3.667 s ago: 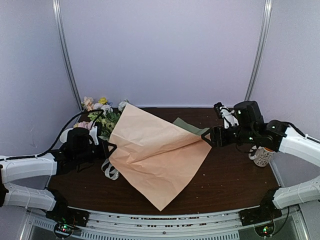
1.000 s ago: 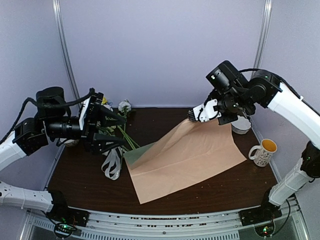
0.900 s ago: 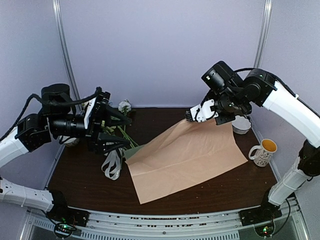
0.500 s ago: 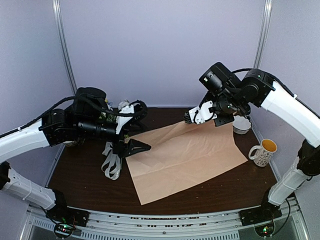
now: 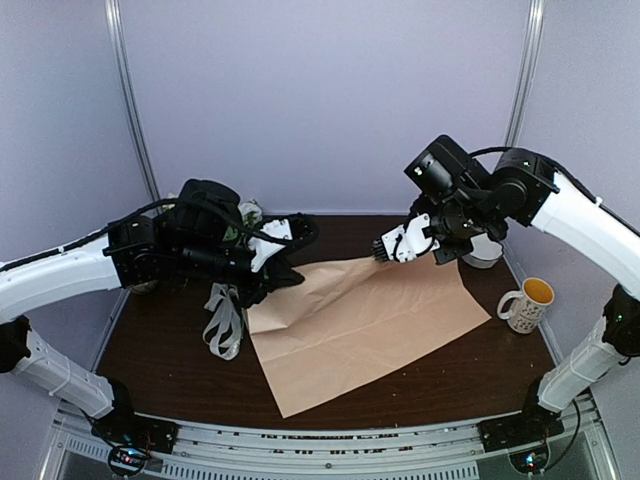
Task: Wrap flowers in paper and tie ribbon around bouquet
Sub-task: Unfold the folded wrapping paper at the center of the board, then flatten the folded wrapping paper at the center of the board.
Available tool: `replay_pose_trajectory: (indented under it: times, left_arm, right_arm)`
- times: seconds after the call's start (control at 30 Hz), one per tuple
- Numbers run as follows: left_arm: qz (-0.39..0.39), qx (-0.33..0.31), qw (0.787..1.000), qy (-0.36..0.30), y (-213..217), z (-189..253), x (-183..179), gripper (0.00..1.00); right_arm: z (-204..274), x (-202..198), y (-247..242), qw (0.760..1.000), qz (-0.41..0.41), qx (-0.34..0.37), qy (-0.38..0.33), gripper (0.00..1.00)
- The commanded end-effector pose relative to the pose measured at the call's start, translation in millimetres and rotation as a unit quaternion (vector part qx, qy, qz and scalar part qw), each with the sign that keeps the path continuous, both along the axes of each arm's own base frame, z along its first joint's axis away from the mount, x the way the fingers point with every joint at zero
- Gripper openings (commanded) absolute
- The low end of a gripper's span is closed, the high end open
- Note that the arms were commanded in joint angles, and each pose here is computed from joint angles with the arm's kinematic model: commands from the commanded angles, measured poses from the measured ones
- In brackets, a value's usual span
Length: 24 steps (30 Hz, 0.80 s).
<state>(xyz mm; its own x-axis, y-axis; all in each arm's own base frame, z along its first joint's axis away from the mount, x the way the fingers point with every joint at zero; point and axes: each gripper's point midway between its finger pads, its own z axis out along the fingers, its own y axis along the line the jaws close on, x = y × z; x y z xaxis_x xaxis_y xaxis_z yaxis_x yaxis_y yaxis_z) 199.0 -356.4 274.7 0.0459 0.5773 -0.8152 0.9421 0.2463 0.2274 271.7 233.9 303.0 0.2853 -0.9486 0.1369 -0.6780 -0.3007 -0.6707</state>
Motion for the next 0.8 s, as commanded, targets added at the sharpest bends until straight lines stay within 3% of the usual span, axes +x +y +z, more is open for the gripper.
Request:
replay_pose_trajectory:
  times: [0.0, 0.1, 0.17, 0.33, 0.43, 0.53, 0.7, 0.77]
  left_arm:
    - [-0.011, -0.051, 0.998, 0.028, -8, 21, -2, 0.00]
    - [0.019, -0.117, 0.989, 0.091, -5, 29, 18, 0.00]
    - [0.059, -0.150, 0.977, 0.136, 4, 27, 42, 0.00]
    - [0.167, -0.220, 0.937, 0.215, 40, -4, 102, 0.00]
    - [0.222, -0.256, 0.899, 0.278, 66, -35, 130, 0.00]
    - [0.257, -0.267, 0.874, 0.314, 83, -64, 142, 0.00]
    - [0.325, -0.295, 0.828, 0.350, 116, -100, 161, 0.00]
    - [0.345, -0.294, 0.820, 0.348, 127, -108, 169, 0.00]
  right_arm:
    - [17, 0, 2, 0.999, 0.006, 0.035, -0.034, 0.06]
    - [35, 14, 8, 0.992, -0.013, 0.092, -0.087, 0.32]
    - [55, 15, 13, 0.981, -0.012, 0.171, -0.093, 0.51]
    - [95, 18, 14, 0.922, -0.033, 0.373, -0.094, 0.80]
    - [87, 20, 13, 0.886, -0.070, 0.453, -0.069, 0.86]
    - [62, 28, 10, 0.843, -0.148, 0.517, -0.012, 0.88]
    - [0, 43, -5, 0.769, -0.296, 0.565, 0.046, 0.84]
    - [-27, 46, -12, 0.739, -0.343, 0.577, 0.057, 0.84]
